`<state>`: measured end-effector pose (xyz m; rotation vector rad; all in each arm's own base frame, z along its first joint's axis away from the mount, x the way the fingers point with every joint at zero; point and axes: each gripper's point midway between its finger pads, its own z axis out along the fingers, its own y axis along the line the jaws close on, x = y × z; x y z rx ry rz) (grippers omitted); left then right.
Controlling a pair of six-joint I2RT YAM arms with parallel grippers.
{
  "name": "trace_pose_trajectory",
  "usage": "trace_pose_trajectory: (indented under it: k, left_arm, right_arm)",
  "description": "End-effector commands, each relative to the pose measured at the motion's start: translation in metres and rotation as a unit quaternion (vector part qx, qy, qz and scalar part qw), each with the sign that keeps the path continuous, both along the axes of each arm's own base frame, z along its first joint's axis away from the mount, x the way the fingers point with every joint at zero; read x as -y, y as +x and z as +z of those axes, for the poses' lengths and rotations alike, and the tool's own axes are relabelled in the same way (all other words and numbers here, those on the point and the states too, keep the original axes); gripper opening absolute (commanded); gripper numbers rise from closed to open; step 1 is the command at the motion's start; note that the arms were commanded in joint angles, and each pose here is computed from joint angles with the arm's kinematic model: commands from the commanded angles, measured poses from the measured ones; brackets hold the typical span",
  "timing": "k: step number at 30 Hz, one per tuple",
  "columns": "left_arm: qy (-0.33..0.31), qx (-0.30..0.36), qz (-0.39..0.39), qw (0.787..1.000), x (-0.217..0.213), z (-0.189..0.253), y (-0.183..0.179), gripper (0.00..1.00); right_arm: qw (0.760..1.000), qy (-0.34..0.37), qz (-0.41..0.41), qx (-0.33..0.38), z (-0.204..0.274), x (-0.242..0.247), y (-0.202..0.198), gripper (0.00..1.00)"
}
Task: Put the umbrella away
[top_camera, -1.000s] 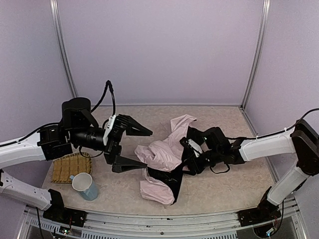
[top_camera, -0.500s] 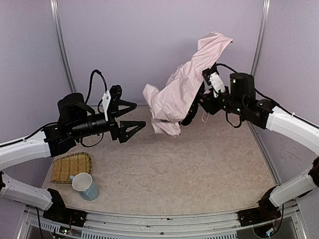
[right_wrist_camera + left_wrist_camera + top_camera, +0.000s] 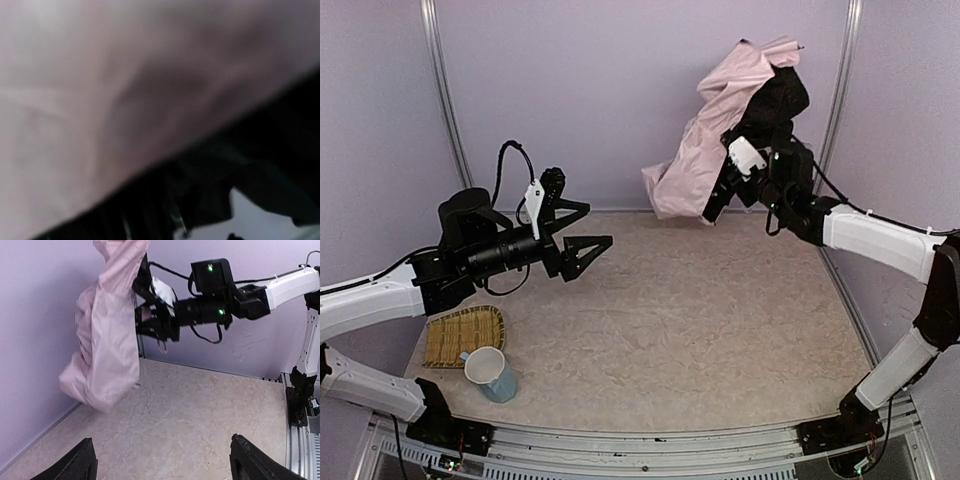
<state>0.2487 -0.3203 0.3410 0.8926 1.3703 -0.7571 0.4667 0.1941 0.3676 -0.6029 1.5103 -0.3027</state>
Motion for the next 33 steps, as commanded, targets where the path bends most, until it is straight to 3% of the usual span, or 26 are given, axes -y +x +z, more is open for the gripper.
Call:
trace_pose_trajectory:
  k: [1, 3, 8, 11, 14, 18, 22, 27, 33]
  left_arm:
    - [0.033, -0.018, 0.032, 0.999, 0.0, -0.038, 0.017, 0.89]
    - [0.061, -0.031, 0.046, 0.997, 0.002, -0.062, 0.027, 0.89]
    - [0.161, -0.062, 0.041, 0.984, 0.029, -0.118, 0.028, 0.92]
    - [0.197, -0.055, -0.002, 0.979, 0.048, -0.135, 0.005, 0.93]
    - [0.195, -0.057, -0.006, 0.979, 0.053, -0.138, 0.001, 0.93]
    - [0.183, -0.066, 0.042, 0.98, 0.043, -0.135, 0.024, 0.93]
    - [0.18, -0.107, 0.122, 0.97, 0.025, -0.143, 0.071, 0.88]
    - [0.183, -0.141, 0.128, 0.964, 0.04, -0.155, 0.106, 0.85]
    - [0.261, -0.204, 0.147, 0.932, 0.044, -0.229, 0.132, 0.86]
  right_arm:
    - [0.98, -0.106, 0.169, -0.01, -0.093, -0.1, -0.078, 0.0]
    - [0.964, -0.09, 0.241, -0.072, -0.141, -0.132, -0.118, 0.0]
    - [0.926, -0.056, 0.309, -0.21, -0.243, -0.161, -0.193, 0.0]
    - [0.887, -0.033, 0.355, -0.294, -0.283, -0.176, -0.233, 0.0]
    - [0.878, -0.036, 0.346, -0.329, -0.307, -0.176, -0.25, 0.0]
    - [0.86, -0.018, 0.376, -0.346, -0.308, -0.174, -0.269, 0.0]
    - [0.852, -0.019, 0.39, -0.35, -0.294, -0.171, -0.278, 0.0]
    - [0.863, -0.044, 0.4, -0.307, -0.268, -0.172, -0.283, 0.0]
    - [0.89, -0.039, 0.381, -0.249, -0.229, -0.169, -0.275, 0.0]
